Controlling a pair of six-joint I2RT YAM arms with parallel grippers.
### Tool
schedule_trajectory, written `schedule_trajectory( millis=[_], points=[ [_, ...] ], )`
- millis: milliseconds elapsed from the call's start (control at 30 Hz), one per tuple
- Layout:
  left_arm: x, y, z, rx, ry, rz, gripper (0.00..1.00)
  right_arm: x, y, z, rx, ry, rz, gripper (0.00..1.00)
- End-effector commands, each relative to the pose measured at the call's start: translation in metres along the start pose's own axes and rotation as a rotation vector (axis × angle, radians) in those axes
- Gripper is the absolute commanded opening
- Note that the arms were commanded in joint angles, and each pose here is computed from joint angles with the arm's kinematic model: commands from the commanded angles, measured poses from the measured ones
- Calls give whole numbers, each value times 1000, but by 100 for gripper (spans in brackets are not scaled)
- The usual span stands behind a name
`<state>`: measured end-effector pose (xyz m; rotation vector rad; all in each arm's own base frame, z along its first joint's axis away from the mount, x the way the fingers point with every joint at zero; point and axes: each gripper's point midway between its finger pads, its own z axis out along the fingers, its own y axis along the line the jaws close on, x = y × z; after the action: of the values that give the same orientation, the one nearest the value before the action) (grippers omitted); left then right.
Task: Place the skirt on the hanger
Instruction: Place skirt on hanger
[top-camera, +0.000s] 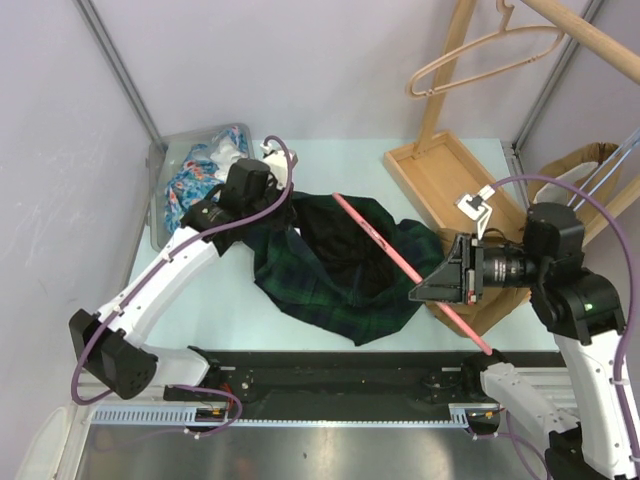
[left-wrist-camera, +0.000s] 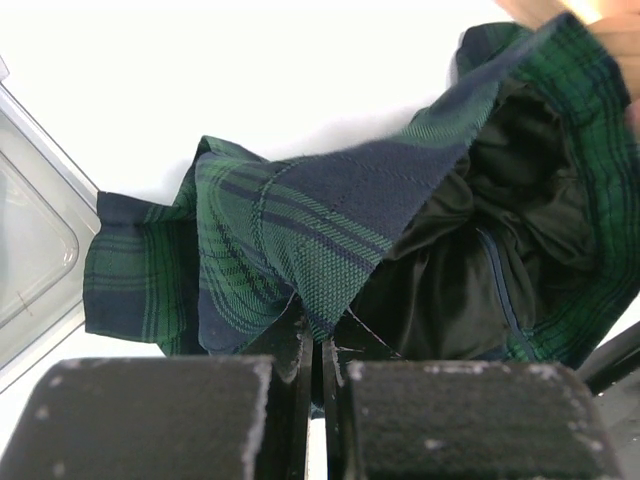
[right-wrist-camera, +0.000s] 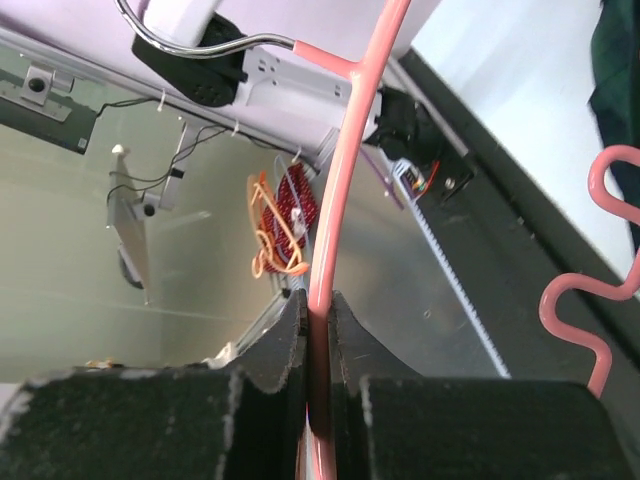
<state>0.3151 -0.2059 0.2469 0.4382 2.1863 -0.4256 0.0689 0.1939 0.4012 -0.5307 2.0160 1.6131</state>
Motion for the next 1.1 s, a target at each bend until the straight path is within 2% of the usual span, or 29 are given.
schedule_trajectory(
  millis=[0, 133, 300, 533, 767, 1067],
  points=[
    [-13, 1, -19, -10, -30, -9, 0, 16, 2, 2, -59, 46, 76, 0],
    [0, 2, -32, -13, -18, -12, 0, 12, -8, 13, -82, 34, 92, 0],
    [11, 6, -36, -28, -2, -6, 0, 27, -13, 41, -102, 132, 100, 0],
    [16, -8, -50, 66, 3, 44, 0, 21, -33, 80, -120, 157, 48, 0],
    [27, -20, -74, 153, 24, 94, 0, 17, -73, 107, -115, 204, 41, 0],
    [29, -30, -78, 217, 20, 100, 0, 9, -74, 124, -327, 240, -98, 0]
  ],
)
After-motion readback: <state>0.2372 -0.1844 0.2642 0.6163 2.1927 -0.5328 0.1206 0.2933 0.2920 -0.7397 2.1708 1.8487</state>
